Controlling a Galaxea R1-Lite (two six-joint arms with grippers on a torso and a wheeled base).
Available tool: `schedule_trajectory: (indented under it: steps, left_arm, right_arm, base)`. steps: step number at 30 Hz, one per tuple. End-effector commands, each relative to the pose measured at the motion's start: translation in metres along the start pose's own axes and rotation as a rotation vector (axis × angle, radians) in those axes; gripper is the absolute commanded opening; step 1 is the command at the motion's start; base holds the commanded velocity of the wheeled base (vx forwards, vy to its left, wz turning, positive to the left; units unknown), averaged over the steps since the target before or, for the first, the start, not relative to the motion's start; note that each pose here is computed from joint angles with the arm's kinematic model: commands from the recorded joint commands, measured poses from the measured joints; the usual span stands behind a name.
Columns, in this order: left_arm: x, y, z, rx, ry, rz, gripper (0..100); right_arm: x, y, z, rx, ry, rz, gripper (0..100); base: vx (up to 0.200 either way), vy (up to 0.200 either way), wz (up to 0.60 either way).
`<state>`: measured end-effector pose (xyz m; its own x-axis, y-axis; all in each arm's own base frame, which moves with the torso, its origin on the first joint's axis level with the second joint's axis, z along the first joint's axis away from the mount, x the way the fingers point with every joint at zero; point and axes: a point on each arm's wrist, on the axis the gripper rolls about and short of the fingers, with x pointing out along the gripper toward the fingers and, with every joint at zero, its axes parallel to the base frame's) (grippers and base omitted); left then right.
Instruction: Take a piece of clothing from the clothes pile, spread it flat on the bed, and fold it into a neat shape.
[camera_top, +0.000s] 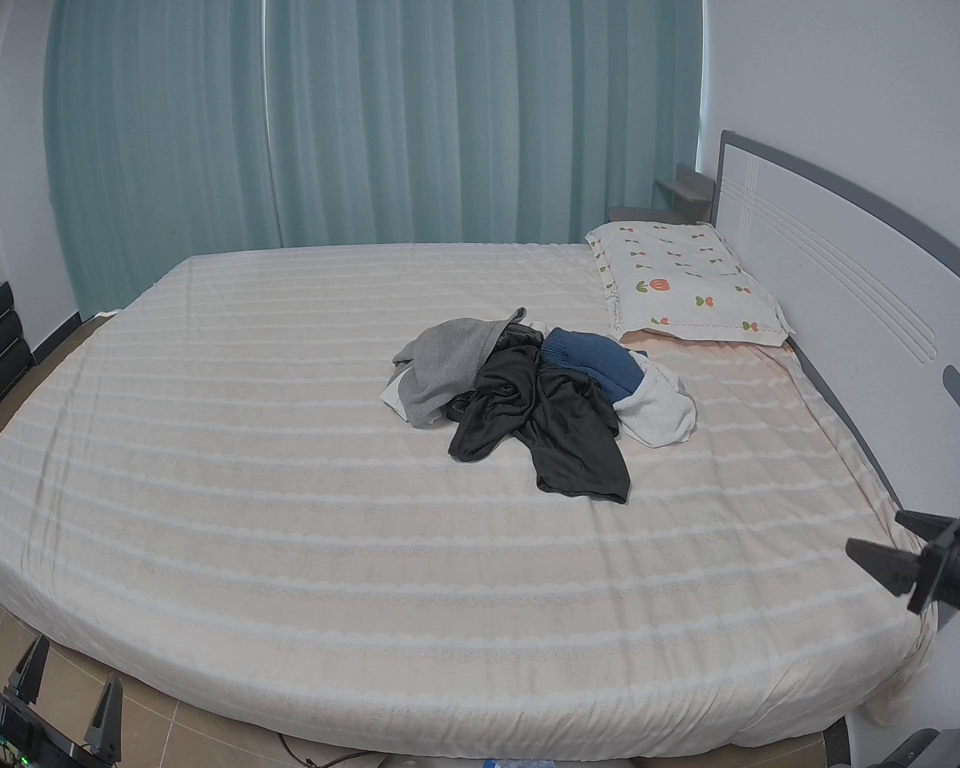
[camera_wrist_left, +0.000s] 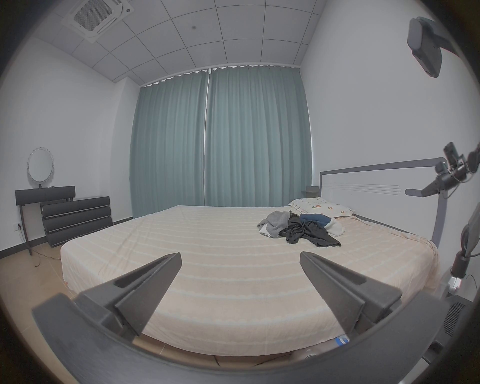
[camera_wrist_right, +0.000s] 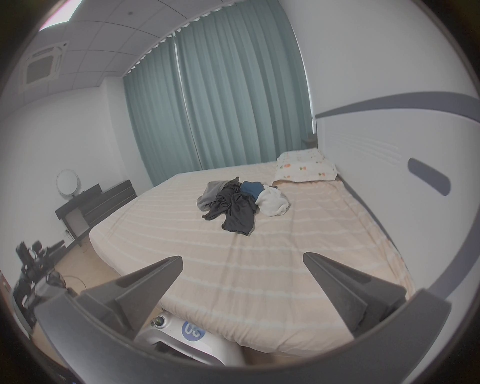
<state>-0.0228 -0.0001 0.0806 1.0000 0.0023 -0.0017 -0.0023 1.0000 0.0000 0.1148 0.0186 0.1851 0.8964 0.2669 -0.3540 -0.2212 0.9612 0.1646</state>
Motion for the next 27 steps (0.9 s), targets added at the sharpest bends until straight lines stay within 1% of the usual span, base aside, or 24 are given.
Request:
schedule_trajectory:
  steps: [1, 2, 4, 7, 8, 9, 11, 12, 15, 19, 23, 27]
  left_arm:
    - [0.0, 0.0, -0.005, -0.002, 0.0, -0.001, 100]
    - [0.0, 0.0, -0.005, -0.002, 0.0, -0.001, 100]
    - [0.0, 0.0, -0.005, -0.002, 0.0, 0.001, 100]
    - [0.0, 0.0, -0.004, -0.002, -0.002, 0.001, 100]
    - [0.0, 0.0, -0.005, -0.002, 0.0, 0.001, 100]
    - [0.0, 0.0, -0.005, -0.002, 0.0, 0.001, 100]
    - [0.0, 0.0, -0.005, -0.003, 0.0, 0.001, 100]
    - [0.0, 0.0, -0.005, -0.006, 0.0, 0.001, 100]
    - [0.0, 0.0, -0.005, -0.008, 0.0, 0.001, 100]
    - [0.0, 0.0, -0.005, -0.006, 0.0, 0.001, 100]
    - [0.0, 0.0, -0.005, -0.009, 0.0, 0.001, 100]
    - [0.0, 0.0, -0.005, -0.011, 0.0, 0.002, 100]
  right_arm:
    - [0.264, 0.015, -0.002, 0.195, 0.246, -0.064, 100]
    - [0.27, 0.016, -0.003, 0.197, 0.243, -0.072, 100]
    - [0.3, 0.023, -0.005, 0.213, 0.229, -0.097, 100]
    - [0.331, 0.029, -0.012, 0.21, 0.24, -0.095, 100]
    - [0.332, 0.029, -0.012, 0.21, 0.24, -0.095, 100]
    - [0.35, 0.035, -0.017, 0.205, 0.249, -0.087, 100]
    - [0.363, 0.04, -0.02, 0.217, 0.252, -0.08, 100]
    - [0.374, 0.045, -0.024, 0.237, 0.263, -0.078, 100]
    - [0.392, 0.054, -0.034, 0.27, 0.287, -0.074, 100]
    - [0.405, 0.065, -0.044, 0.288, 0.313, -0.073, 100]
    - [0.42, 0.074, -0.056, 0.28, 0.311, -0.09, 100]
    - [0.43, 0.073, -0.063, 0.271, 0.3, -0.133, 100]
  base:
    - [0.0, 0.0, 0.0]
    - [0.0, 0.0, 0.0]
    - [0.0, 0.0, 0.0]
    - [0.0, 0.0, 0.0]
    - [0.0, 0.0, 0.0]
    - [0.0, 0.0, 0.0]
    - [0.0, 0.0, 0.0]
    - [0.0, 0.0, 0.0]
    - [0.0, 0.0, 0.0]
    - [0.0, 0.0, 0.0]
    - [0.0, 0.0, 0.0]
    - [0.0, 0.0, 0.0]
